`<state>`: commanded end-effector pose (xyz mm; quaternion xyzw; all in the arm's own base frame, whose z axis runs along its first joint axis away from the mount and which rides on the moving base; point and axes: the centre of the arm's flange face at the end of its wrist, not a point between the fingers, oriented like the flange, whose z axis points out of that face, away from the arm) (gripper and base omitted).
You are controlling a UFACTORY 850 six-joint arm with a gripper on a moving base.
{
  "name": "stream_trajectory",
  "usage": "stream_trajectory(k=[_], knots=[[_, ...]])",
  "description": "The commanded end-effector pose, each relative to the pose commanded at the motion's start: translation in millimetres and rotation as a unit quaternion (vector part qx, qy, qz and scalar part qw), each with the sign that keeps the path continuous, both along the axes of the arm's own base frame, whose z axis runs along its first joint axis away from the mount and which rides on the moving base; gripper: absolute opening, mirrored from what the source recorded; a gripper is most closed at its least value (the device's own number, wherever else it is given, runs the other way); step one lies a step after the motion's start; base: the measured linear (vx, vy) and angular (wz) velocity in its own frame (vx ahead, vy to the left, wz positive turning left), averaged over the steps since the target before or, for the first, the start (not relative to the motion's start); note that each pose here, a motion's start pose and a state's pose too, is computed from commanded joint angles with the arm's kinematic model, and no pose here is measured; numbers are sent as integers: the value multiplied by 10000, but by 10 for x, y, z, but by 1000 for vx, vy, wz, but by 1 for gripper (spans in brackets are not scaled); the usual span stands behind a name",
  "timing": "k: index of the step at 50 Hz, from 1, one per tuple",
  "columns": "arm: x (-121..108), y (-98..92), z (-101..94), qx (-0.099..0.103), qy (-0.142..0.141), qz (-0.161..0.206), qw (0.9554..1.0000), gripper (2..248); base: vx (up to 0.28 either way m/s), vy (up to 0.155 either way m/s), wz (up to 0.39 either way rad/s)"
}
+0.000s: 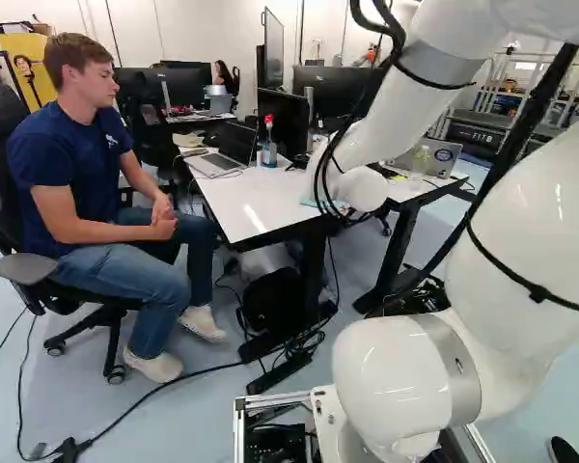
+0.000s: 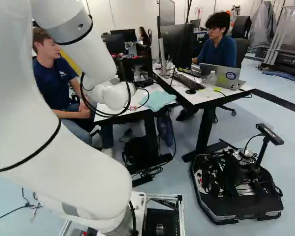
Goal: Clean the table with the green towel
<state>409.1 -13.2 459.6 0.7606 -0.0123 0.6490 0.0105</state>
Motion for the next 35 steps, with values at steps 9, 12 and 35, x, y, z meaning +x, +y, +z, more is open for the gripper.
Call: stream_trajectory(k=[9, 12, 35], knots=[[176, -44, 63, 4, 102, -44, 9999, 247, 0, 0, 0], [234, -59, 79, 6, 157, -59, 9999, 247, 0, 0, 0], [651, -176, 178, 36, 739, -163, 9971, 247, 0, 0, 0]])
